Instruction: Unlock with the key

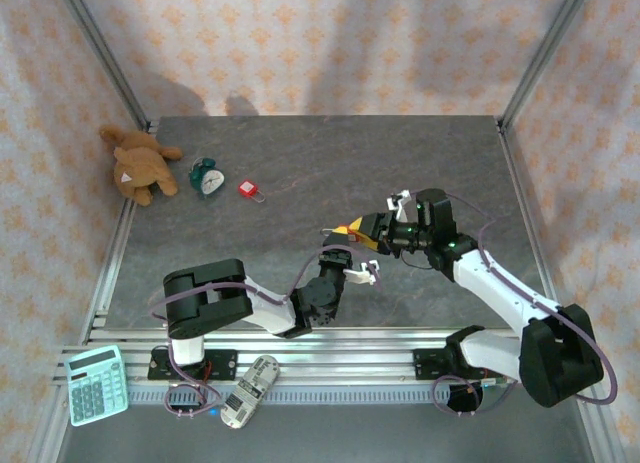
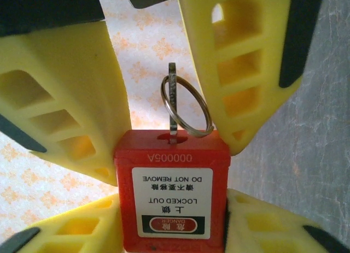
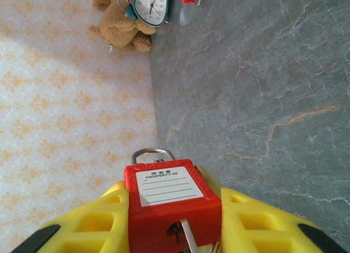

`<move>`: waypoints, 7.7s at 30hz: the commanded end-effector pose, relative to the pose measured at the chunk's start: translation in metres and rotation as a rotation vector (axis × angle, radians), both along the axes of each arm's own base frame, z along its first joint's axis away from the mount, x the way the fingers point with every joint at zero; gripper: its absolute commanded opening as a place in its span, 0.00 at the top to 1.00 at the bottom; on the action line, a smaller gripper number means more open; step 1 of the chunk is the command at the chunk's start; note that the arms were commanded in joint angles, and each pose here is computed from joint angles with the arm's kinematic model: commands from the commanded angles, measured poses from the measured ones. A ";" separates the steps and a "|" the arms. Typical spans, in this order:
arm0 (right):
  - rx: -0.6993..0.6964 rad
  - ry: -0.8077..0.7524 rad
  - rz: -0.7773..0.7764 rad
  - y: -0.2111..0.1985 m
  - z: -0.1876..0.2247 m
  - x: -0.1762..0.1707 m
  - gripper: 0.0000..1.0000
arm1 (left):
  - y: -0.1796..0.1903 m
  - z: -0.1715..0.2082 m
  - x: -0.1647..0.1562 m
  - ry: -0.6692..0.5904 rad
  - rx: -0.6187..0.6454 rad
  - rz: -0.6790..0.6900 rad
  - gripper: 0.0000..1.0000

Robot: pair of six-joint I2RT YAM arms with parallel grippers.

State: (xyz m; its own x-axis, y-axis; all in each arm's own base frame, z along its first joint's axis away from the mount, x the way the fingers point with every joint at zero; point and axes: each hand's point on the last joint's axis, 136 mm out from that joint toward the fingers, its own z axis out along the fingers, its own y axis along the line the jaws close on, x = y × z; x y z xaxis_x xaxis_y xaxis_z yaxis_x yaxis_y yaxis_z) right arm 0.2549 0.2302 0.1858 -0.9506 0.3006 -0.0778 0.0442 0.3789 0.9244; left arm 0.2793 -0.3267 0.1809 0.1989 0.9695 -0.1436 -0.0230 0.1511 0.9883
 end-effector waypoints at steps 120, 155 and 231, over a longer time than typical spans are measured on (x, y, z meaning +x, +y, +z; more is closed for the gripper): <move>-0.186 -0.162 0.009 -0.030 0.007 0.009 0.71 | 0.049 0.014 -0.064 1.046 -0.431 -0.303 0.25; -0.160 -0.143 0.064 -0.033 0.007 -0.024 0.71 | 0.013 0.015 -0.017 1.073 -0.445 -0.374 0.51; -0.145 -0.118 -0.058 -0.037 0.014 -0.003 0.72 | -0.012 0.042 -0.001 0.209 -0.251 -0.234 0.25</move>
